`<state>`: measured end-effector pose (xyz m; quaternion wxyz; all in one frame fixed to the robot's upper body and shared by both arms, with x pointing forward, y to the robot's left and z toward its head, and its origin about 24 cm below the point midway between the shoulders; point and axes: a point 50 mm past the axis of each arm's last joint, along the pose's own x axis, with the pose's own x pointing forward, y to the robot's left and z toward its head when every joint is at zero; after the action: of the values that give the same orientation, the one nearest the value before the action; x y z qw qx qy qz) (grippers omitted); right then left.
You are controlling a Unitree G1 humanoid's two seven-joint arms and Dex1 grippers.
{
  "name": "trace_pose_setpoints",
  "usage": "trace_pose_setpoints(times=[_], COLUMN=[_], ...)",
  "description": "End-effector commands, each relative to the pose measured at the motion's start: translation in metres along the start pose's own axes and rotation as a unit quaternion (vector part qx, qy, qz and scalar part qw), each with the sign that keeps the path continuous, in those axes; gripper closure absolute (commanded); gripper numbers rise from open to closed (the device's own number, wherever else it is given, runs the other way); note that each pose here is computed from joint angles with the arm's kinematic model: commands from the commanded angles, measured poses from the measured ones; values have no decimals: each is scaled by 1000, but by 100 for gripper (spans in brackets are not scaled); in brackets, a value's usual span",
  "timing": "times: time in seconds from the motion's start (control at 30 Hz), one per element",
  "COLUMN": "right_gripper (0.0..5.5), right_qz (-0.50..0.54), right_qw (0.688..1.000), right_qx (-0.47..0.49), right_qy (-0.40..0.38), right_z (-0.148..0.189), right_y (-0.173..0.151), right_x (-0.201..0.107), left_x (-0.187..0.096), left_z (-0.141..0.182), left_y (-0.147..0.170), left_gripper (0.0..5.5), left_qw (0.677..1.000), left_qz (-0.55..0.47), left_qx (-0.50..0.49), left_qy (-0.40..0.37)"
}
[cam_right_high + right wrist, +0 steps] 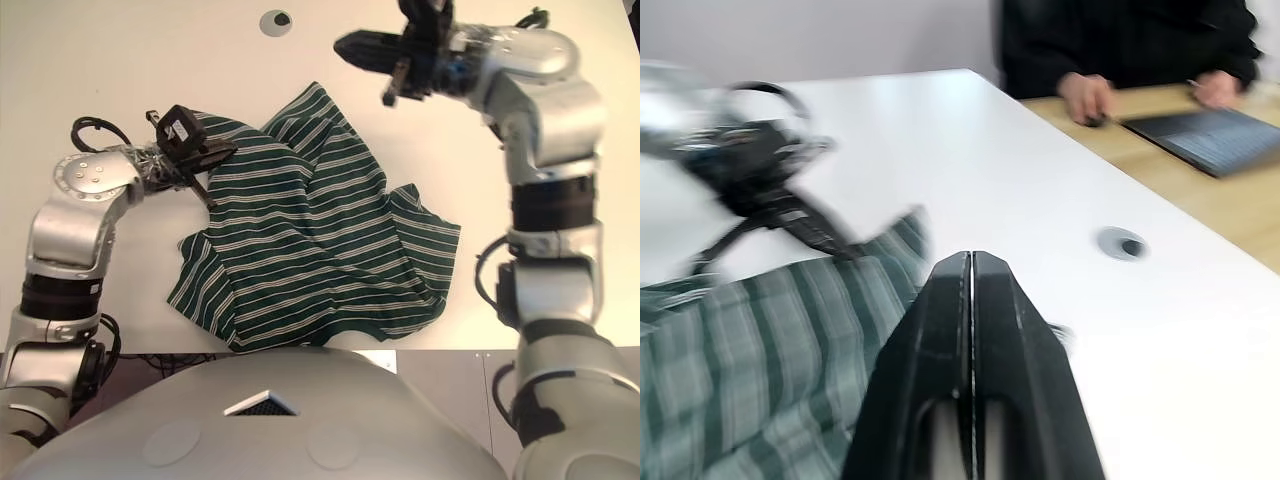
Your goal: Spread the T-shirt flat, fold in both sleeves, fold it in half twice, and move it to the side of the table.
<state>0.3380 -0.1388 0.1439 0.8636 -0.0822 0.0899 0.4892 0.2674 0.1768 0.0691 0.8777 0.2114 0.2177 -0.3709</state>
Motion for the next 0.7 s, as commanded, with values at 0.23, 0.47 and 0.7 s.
trace_pose_setpoints(times=[0.23,0.47,0.7], right_gripper=[550,550,550], right_qz=[-34,-179,-294], right_qw=[983,954,922], right_qx=[18,65,134], right_qy=[177,232,214], right_z=[-81,-109,-115], right_y=[21,-3,-24], right_x=[92,66,40], left_x=[30,15,21], left_z=[5,-17,-68], left_y=[10,-7,-9], left_gripper=[549,549,549], left_qw=[998,998,989], left_qz=[47,22,42], left_qx=[39,36,36], left_qy=[5,45,139])
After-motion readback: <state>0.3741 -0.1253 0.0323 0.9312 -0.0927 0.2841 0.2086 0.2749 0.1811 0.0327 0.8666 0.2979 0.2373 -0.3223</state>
